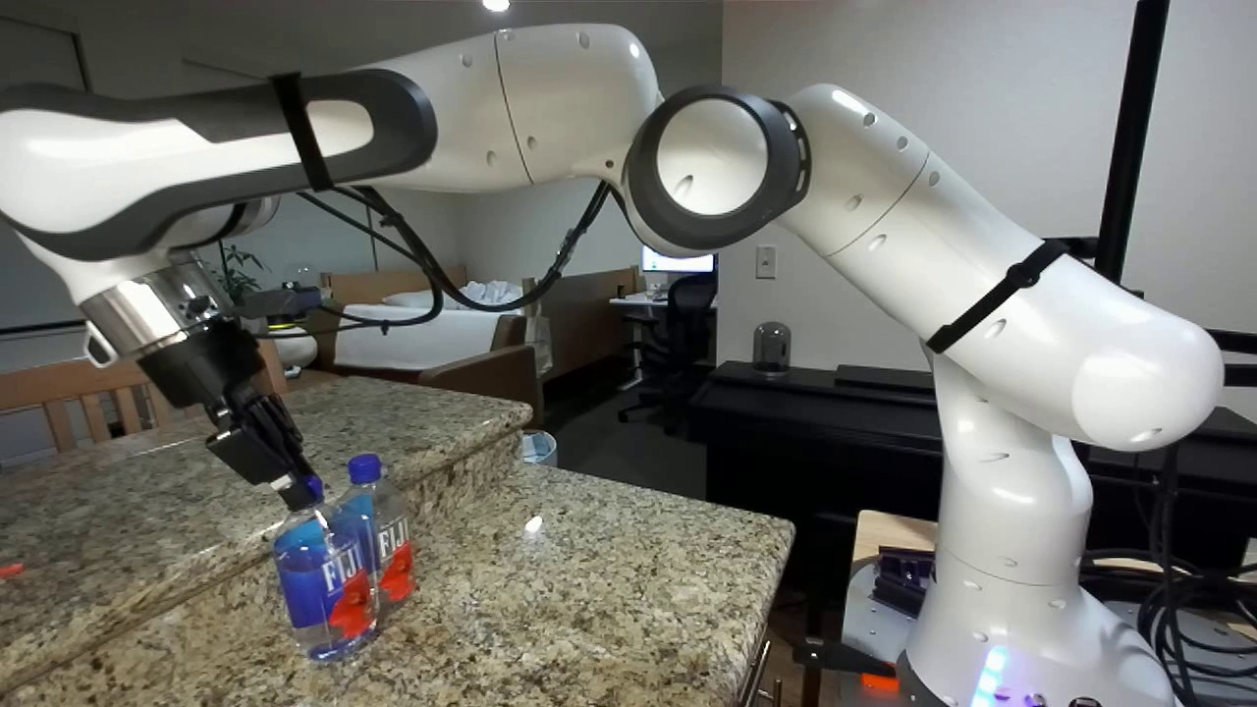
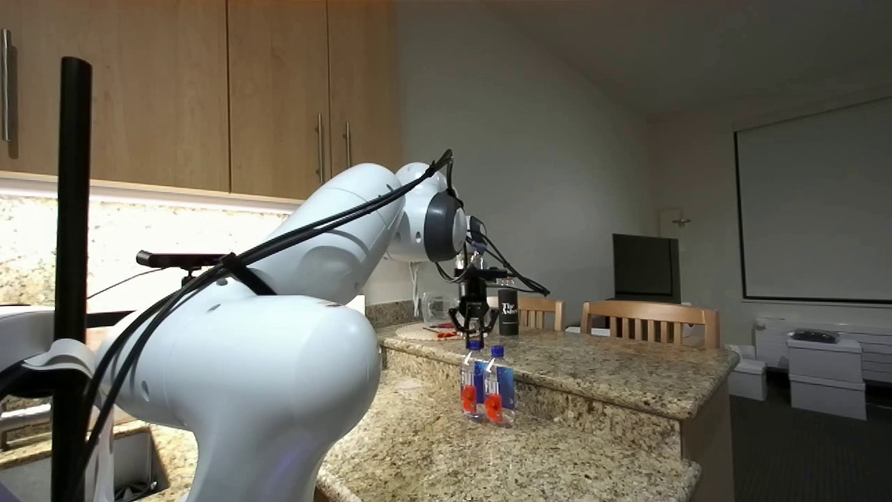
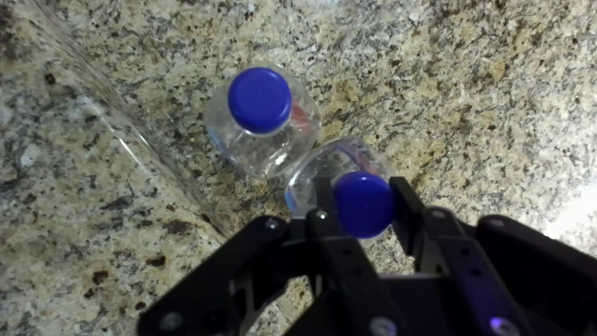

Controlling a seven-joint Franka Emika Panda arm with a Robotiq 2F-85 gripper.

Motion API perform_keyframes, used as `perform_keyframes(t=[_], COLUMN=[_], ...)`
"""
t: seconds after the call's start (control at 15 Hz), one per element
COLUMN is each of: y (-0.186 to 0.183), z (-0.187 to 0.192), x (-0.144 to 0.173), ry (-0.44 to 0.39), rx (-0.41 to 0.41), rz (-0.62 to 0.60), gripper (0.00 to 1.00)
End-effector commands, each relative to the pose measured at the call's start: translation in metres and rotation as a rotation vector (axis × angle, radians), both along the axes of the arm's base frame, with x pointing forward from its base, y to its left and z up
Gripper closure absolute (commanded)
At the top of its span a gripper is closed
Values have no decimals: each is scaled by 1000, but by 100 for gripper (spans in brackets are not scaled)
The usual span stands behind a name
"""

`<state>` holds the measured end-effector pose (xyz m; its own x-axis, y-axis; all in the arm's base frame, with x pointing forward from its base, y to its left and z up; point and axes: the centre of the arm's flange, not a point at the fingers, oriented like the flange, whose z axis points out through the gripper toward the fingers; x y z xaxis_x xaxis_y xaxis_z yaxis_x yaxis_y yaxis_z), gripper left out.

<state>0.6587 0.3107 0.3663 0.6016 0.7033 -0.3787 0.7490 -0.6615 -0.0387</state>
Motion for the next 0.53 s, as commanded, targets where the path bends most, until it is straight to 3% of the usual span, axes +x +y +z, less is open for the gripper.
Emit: perform_keyframes(t=[0.0,0.47], y=[-2,-2], z=[9,8], x=[-3,-2], ry=[-21,-21], rx=[4,8], rz=[7,6], gripper=[92,92])
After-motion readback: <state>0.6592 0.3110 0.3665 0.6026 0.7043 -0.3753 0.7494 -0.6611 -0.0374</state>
